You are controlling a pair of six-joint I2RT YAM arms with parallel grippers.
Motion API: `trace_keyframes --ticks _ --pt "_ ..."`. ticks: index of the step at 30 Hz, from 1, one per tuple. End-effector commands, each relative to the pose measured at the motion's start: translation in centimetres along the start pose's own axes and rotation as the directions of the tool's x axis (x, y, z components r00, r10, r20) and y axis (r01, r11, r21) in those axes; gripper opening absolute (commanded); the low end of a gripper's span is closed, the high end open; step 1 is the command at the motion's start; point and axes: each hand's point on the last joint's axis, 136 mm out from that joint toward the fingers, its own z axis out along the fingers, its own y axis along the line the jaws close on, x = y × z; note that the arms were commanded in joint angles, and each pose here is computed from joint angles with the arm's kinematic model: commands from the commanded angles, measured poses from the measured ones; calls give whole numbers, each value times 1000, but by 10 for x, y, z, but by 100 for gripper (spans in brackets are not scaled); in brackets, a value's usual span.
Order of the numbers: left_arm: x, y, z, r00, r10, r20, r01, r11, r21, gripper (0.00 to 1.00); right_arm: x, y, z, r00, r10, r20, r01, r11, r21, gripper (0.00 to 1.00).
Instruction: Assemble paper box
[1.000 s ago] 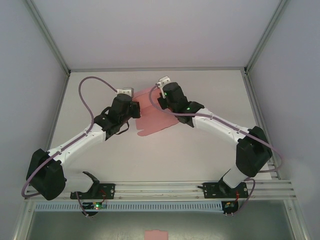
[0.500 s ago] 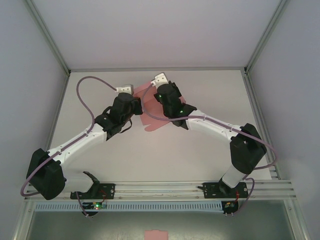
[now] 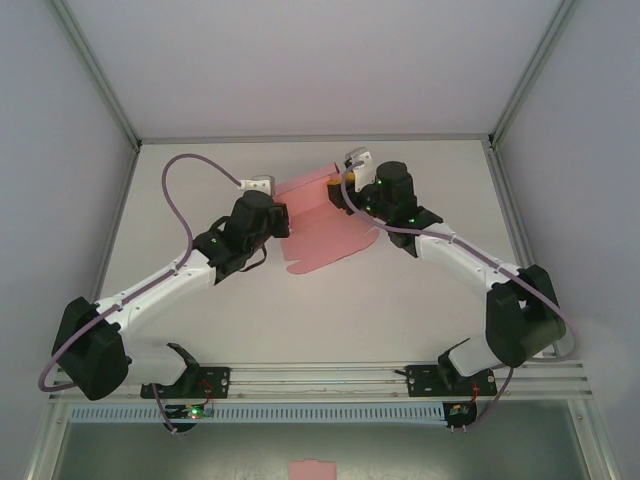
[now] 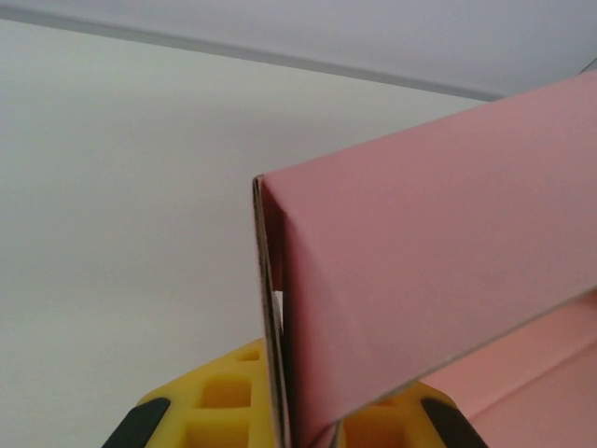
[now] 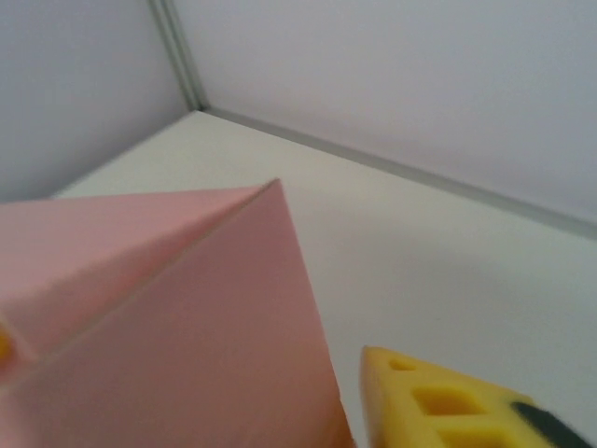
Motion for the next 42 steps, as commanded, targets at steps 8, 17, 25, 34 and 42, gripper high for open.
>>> trace_keyframes --ticks 8,17,25,34,42 --pt "-4 5 0 1000 9 -7 -10 999 -49 0 -27 13 -58 997 -8 74 10 999 -33 76" --pt "-6 4 1 999 32 -8 -32 998 -50 0 -23 25 -99 1000 -11 7 12 996 -88 73" --pt "-6 -3 3 999 36 -15 -36 999 -19 0 0 33 -73 992 -43 -122 14 974 -227 60" --pt "-7 -5 2 999 41 -16 -41 999 -7 0 13 34 -51 981 -71 -181 14 955 -297 50" --pt "-4 -21 3 998 54 -38 -51 996 78 0 12 16 -15 975 -99 -200 75 990 -123 29"
